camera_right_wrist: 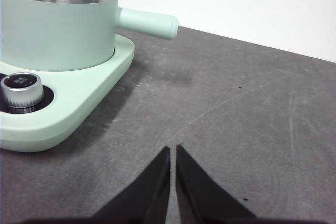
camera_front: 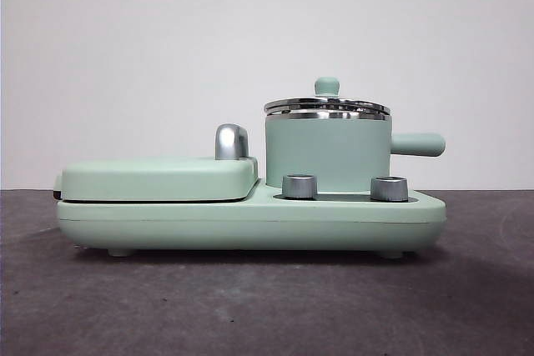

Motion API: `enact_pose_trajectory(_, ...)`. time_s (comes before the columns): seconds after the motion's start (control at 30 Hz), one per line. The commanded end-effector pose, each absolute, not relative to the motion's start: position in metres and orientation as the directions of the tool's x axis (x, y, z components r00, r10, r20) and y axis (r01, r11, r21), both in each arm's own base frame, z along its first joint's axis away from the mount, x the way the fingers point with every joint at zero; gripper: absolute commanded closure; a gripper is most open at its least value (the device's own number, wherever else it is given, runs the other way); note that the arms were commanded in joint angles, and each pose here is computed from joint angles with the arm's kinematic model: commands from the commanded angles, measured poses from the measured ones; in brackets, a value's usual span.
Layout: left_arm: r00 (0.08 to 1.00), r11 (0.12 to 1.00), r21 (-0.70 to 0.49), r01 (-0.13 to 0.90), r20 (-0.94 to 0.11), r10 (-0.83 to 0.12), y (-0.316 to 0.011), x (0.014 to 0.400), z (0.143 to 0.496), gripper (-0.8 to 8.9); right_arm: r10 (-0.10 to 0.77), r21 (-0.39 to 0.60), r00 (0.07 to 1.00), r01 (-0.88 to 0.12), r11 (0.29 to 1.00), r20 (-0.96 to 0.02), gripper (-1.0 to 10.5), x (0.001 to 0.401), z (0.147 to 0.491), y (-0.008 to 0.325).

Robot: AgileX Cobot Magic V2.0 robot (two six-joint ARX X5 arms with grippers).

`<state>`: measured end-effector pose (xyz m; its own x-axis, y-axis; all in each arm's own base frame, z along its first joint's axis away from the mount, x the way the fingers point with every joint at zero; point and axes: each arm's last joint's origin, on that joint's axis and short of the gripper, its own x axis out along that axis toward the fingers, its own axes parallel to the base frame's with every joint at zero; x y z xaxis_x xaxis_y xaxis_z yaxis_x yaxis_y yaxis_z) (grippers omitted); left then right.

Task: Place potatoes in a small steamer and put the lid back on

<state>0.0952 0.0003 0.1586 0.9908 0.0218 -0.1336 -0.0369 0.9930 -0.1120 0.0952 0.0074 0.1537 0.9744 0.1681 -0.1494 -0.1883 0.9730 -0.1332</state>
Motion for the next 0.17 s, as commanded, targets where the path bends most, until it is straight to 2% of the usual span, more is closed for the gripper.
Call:
enact_pose_trajectory(0.03,0.99,0.993,-0.113,-0.036,-0.141,0.02,0.0002,0.0963,0.1531,8.07,0.167,-0.121,0.975,-0.185,0.975,-0.147,9.3,0.0956,0.1523,0.0074)
enact_pose_trajectory(0.17,0.99,0.993,-0.113,-0.036,-0.141,0.02,0.0002,0.0963,0.1531,8.07,0.167,-0.121,0.975,-0.185,0.975,-0.147,9.3,0.0956,0.1523,0.0074)
